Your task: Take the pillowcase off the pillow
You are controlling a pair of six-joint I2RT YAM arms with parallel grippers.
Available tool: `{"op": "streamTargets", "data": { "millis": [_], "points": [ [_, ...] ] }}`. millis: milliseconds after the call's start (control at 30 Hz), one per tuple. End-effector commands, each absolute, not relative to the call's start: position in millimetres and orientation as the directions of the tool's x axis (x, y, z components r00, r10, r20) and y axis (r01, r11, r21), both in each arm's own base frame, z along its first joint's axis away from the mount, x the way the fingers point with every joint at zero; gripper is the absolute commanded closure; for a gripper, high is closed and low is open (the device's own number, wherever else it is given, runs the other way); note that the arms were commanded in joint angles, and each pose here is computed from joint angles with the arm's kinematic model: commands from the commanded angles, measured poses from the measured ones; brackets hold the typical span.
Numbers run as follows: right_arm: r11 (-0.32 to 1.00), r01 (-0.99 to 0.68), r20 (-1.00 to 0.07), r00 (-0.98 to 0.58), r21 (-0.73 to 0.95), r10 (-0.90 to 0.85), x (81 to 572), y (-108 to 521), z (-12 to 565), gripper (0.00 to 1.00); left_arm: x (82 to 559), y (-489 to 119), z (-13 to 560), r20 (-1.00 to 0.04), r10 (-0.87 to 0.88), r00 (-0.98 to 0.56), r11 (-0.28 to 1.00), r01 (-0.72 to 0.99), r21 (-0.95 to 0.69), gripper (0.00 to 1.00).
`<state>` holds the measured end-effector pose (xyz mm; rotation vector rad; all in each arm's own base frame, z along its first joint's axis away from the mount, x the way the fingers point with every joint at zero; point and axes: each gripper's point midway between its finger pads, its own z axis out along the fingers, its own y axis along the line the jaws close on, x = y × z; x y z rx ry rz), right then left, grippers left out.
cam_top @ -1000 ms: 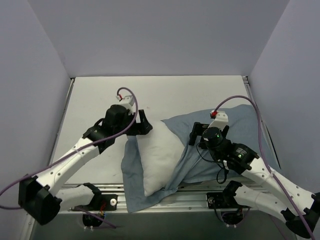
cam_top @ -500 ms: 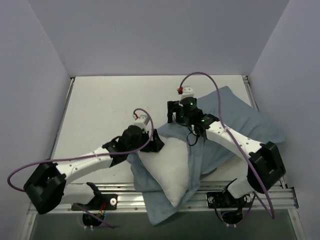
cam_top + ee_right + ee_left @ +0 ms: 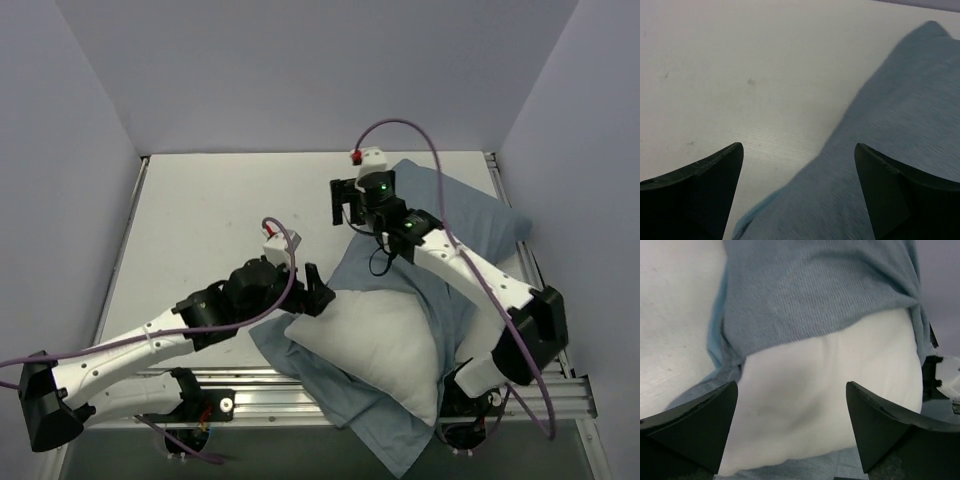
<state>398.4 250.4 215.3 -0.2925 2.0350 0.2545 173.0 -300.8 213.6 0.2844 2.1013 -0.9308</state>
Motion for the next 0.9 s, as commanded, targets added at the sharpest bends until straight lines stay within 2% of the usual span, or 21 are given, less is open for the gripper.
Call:
{"op": "streamTargets", "data": {
  "millis": [0,33,133,167,200,233,300,367,467,500,567,600,633,667,700,733,800,833,867],
  "points": [
    [0.997,0.055,-0.927,-0.368,0.053,0.07,368.3,149.4,270.3,0.12,219.9,-279.1,223.4,-0.805,-0.11,-0.583,0.807,0.421,-0.415,0.05],
    [0.993,0.118,-0.911,-0.405,0.03,0.076,356.0,129.8,261.1,0.09,224.9,-289.0,230.8,-0.794,-0.122,-0.596,0.763,0.455,-0.459,0.06],
    [0.946,0.32,-0.893,-0.411,0.049,0.186,325.2,74.9,248.4,0.06,267.4,-301.3,234.0,-0.779,-0.168,-0.605,0.736,0.448,-0.507,0.06],
    [0.925,0.378,-0.894,-0.397,0.047,0.208,317.9,60.5,245.8,0.02,270.1,-312.3,234.5,-0.776,-0.138,-0.616,0.709,0.485,-0.512,0.06],
    [0.9,0.425,-0.892,-0.367,0.091,0.264,309.0,49.6,246.0,0.0,284.2,-329.4,233.7,-0.772,-0.117,-0.625,0.701,0.498,-0.51,0.06],
    [0.874,0.482,-0.878,-0.39,0.061,0.276,299.2,30.6,228.6,0.0,289.8,-341.0,235.4,-0.771,-0.103,-0.629,0.683,0.518,-0.514,0.06],
    [0.84,0.534,-0.861,-0.378,0.097,0.34,289.5,16.1,216.9,0.0,294.7,-371.6,250.9,-0.764,-0.081,-0.64,0.598,0.582,-0.551,0.06],
    [0.807,0.581,-0.832,-0.395,0.102,0.389,282.9,-2.7,192.7,0.0,301.3,-399.7,227.9,-0.715,-0.048,-0.697,0.547,0.581,-0.603,0.06],
    [0.846,0.494,-0.751,-0.476,0.202,0.457,295.1,9.8,154.5,0.0,310.4,-425.9,211.6,-0.671,-0.054,-0.74,0.5,0.561,-0.66,0.05],
    [0.885,0.354,-0.719,-0.525,0.302,0.455,309.5,39.2,151.6,0.01,309.3,-430.2,201.0,-0.653,-0.052,-0.755,0.485,0.553,-0.678,0.04],
    [0.908,0.214,-0.649,-0.641,0.362,0.409,318.0,72.9,125.8,0.07,301.8,-430.1,192.6,-0.61,-0.067,-0.789,0.464,0.517,-0.719,0.02],
    [0.892,0.064,-0.627,-0.689,0.448,0.364,324.1,105.5,129.2,0.1,299.3,-428.3,201.5,-0.621,-0.092,-0.779,0.441,0.527,-0.727,0.01],
    [0.884,0.012,-0.616,-0.712,0.467,0.336,327.3,119.8,126.4,0.13,288.9,-419.7,182.2,-0.58,-0.091,-0.81,0.459,0.483,-0.746,0.01],
    [0.884,-0.058,-0.604,-0.751,0.463,0.267,329.0,146.8,119.9,0.13,282.7,-411.7,191.4,-0.585,-0.113,-0.803,0.452,0.483,-0.75,0.0],
    [0.879,-0.126,-0.638,-0.736,0.459,0.228,337.6,164.9,126.2,0.14,280.8,-404.8,190.7,-0.588,-0.139,-0.797,0.46,0.474,-0.75,0.0],
    [0.882,-0.181,-0.662,-0.728,0.435,0.178,341.8,179.0,129.4,0.13,268.5,-390.4,165.9,-0.552,-0.137,-0.822,0.496,0.425,-0.757,0.0],
    [0.845,-0.279,-0.681,-0.72,0.456,0.13,355.2,218.8,136.5,0.14,258.7,-371.0,174.6,-0.57,-0.182,-0.801,0.507,0.42,-0.753,0.0],
    [0.823,-0.301,-0.66,-0.742,0.481,0.114,359.5,232.5,127.2,0.14,250.8,-355.5,154.3,-0.549,-0.18,-0.816,0.545,0.381,-0.747,0.0],
    [0.81,-0.328,-0.669,-0.736,0.486,0.103,364.0,245.2,129.2,0.14,247.7,-345.5,166.8,-0.568,-0.204,-0.797,0.543,0.391,-0.743,0.0]
  ]
}}
